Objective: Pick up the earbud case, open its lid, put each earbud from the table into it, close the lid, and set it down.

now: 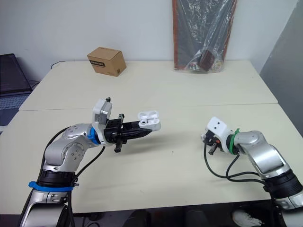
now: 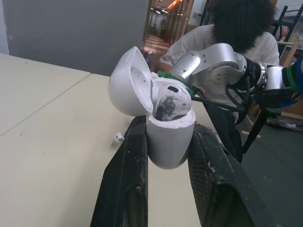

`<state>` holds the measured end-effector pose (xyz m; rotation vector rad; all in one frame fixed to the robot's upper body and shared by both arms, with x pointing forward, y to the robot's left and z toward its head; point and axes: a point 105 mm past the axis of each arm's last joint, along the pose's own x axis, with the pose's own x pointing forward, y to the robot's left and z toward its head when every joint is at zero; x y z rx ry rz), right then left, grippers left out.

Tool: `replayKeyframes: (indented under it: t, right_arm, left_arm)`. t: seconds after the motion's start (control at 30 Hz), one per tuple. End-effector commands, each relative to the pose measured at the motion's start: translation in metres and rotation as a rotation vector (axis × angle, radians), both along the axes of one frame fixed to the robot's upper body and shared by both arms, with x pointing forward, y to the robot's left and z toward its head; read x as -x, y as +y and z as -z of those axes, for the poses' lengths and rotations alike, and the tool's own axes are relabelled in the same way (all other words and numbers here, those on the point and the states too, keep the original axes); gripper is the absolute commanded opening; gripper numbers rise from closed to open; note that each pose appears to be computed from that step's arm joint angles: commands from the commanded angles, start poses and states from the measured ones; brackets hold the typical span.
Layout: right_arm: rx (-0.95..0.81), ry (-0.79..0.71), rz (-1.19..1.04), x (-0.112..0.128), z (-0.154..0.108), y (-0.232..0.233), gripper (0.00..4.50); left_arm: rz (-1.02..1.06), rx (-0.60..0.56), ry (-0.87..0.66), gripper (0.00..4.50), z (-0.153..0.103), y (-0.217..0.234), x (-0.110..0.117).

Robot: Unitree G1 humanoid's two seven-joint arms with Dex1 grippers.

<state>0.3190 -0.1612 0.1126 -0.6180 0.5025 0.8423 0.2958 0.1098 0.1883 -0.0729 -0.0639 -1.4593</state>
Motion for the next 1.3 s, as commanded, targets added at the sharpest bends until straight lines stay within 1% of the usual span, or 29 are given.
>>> replayKeyframes:
  t: [0.03, 0.1, 0.17, 0.2, 0.27, 0.43, 0.47, 0.5, 0.57, 0.6, 0.63, 0.7, 0.73, 0.8, 0.87, 0.9, 1.17, 1.23, 1.3]
  right_arm:
    - [0.116, -0.047, -0.144, 0.013, -0.006, 0.012, 0.04]
    - [0.218, -0.065, -0.194, 0.017, -0.001, 0.009, 0.04]
    - [0.387, -0.102, -0.248, 0.019, 0.009, -0.002, 0.04]
    - [0.439, -0.113, -0.266, 0.019, 0.013, -0.006, 0.04]
    - [0.499, -0.123, -0.28, 0.019, 0.017, -0.011, 0.04]
    - [0.558, -0.136, -0.308, 0.021, 0.019, -0.013, 0.04]
    - [0.581, -0.145, -0.321, 0.022, 0.02, -0.013, 0.52]
    - [0.603, -0.157, -0.334, 0.023, 0.02, -0.014, 0.75]
    - [0.636, -0.17, -0.348, 0.024, 0.02, -0.016, 1.37]
    - [0.65, -0.172, -0.353, 0.025, 0.021, -0.016, 1.59]
    - [0.658, -0.178, -0.357, 0.026, 0.021, -0.016, 1.95]
    - [0.665, -0.19, -0.356, 0.027, 0.02, -0.016, 2.5]
    - [0.671, -0.192, -0.361, 0.028, 0.02, -0.015, 2.87]
    - [0.669, -0.194, -0.363, 0.031, 0.019, -0.014, 3.59]
    - [0.63, -0.18, -0.343, 0.034, 0.016, -0.012, 4.26]
    - [0.607, -0.171, -0.32, 0.034, 0.014, -0.011, 4.46]
    - [0.351, -0.048, -0.163, 0.035, 0.005, 0.004, 4.46]
    - [0.327, -0.038, -0.148, 0.034, 0.005, 0.007, 4.46]
    - [0.331, -0.049, -0.115, 0.028, 0.006, 0.004, 4.46]
  left_arm:
    - [0.0, 0.021, -0.049, 0.85, -0.01, 0.001, 0.002]
    - [-0.001, 0.022, -0.051, 0.85, -0.01, 0.0, 0.001]
    - [-0.003, 0.023, -0.053, 0.85, -0.009, 0.0, 0.002]
    - [-0.004, 0.023, -0.053, 0.85, -0.009, 0.0, 0.002]
    - [-0.006, 0.022, -0.055, 0.85, -0.009, 0.001, 0.002]
    - [-0.008, 0.019, -0.056, 0.85, -0.008, 0.002, 0.002]
    - [-0.009, 0.018, -0.056, 0.85, -0.008, 0.002, 0.002]
    - [-0.01, 0.018, -0.057, 0.85, -0.008, 0.002, 0.002]
    - [-0.01, 0.018, -0.057, 0.85, -0.009, 0.002, 0.002]
    - [-0.01, 0.019, -0.058, 0.85, -0.009, 0.002, 0.002]
    - [-0.009, 0.02, -0.059, 0.85, -0.008, 0.001, 0.002]
    - [-0.008, 0.02, -0.06, 0.85, -0.008, 0.001, 0.002]
    - [-0.007, 0.021, -0.059, 0.85, -0.008, 0.001, 0.002]
    - [-0.005, 0.021, -0.059, 0.85, -0.008, 0.0, 0.002]
    - [-0.004, 0.022, -0.059, 0.85, -0.008, 0.0, 0.002]
    - [-0.004, 0.023, -0.059, 0.85, -0.008, 0.0, 0.002]
    - [-0.001, 0.025, -0.058, 0.85, -0.006, -0.002, 0.001]
    - [-0.001, 0.026, -0.058, 0.85, -0.006, -0.002, 0.001]
    - [-0.002, 0.027, -0.058, 0.85, -0.006, -0.003, 0.001]
